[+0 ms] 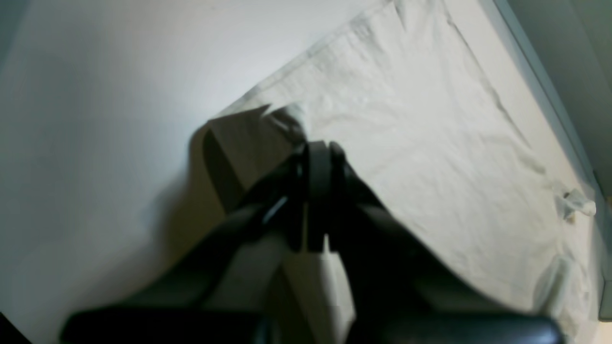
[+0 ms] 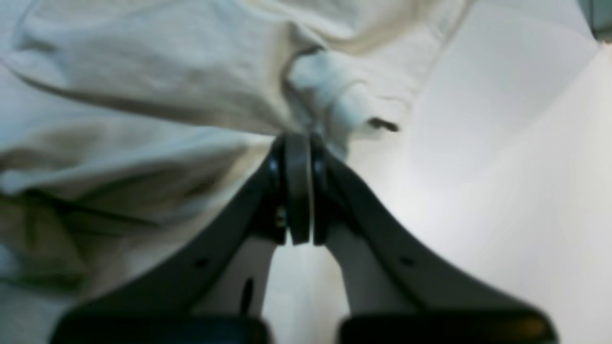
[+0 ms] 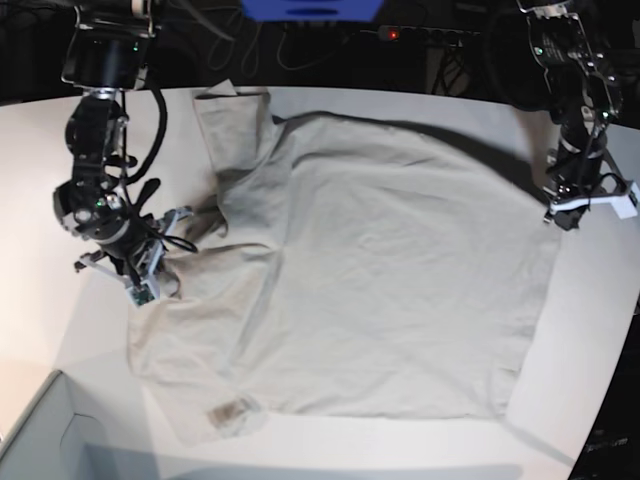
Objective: Layout the t-shirt on the table in an organized manner, then fold the t-shirt properly
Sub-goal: 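Grasp the sleeve with the right gripper and drag it outward to smooth, then regrasp the shirt shoulder with the right gripper and pull it taut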
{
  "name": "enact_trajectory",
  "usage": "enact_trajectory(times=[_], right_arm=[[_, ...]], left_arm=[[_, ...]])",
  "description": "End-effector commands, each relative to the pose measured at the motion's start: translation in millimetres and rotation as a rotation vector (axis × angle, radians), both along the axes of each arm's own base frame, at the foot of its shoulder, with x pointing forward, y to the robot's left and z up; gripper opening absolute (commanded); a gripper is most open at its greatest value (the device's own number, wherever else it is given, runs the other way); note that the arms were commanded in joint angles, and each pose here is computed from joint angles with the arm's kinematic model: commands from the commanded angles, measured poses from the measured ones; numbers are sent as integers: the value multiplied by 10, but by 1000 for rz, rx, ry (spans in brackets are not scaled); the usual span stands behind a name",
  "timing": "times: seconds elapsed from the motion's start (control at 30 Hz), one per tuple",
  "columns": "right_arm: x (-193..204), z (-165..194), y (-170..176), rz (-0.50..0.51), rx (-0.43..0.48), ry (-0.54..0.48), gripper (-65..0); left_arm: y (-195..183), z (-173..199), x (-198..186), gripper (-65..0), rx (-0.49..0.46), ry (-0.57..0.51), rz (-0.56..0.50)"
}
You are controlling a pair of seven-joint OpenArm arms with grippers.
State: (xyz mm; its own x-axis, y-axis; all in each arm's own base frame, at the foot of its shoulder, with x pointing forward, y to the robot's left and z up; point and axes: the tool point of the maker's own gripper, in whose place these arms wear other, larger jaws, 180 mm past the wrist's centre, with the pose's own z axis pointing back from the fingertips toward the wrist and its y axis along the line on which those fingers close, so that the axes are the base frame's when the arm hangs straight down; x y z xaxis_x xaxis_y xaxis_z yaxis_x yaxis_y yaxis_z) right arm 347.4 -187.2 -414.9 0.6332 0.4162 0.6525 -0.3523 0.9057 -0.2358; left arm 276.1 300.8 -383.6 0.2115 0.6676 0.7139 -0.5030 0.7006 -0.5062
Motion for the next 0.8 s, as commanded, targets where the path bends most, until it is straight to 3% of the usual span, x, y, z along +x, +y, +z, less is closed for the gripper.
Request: enact_trajectory(times=[0.0, 0.2, 0.37, 0.77], right_arm=[[80, 46, 55, 11, 15, -24, -650], [108, -362, 122, 4, 88, 81, -650], [21, -642, -115, -14, 95, 150, -650], [105, -355, -1012, -89, -40, 107, -650]], left_arm=[[61, 139, 65, -649, 28, -45, 3], [155, 228, 112, -649, 52, -59, 0], [177, 238, 109, -649, 59, -58, -2], [66, 206, 95, -649, 30, -61, -3]])
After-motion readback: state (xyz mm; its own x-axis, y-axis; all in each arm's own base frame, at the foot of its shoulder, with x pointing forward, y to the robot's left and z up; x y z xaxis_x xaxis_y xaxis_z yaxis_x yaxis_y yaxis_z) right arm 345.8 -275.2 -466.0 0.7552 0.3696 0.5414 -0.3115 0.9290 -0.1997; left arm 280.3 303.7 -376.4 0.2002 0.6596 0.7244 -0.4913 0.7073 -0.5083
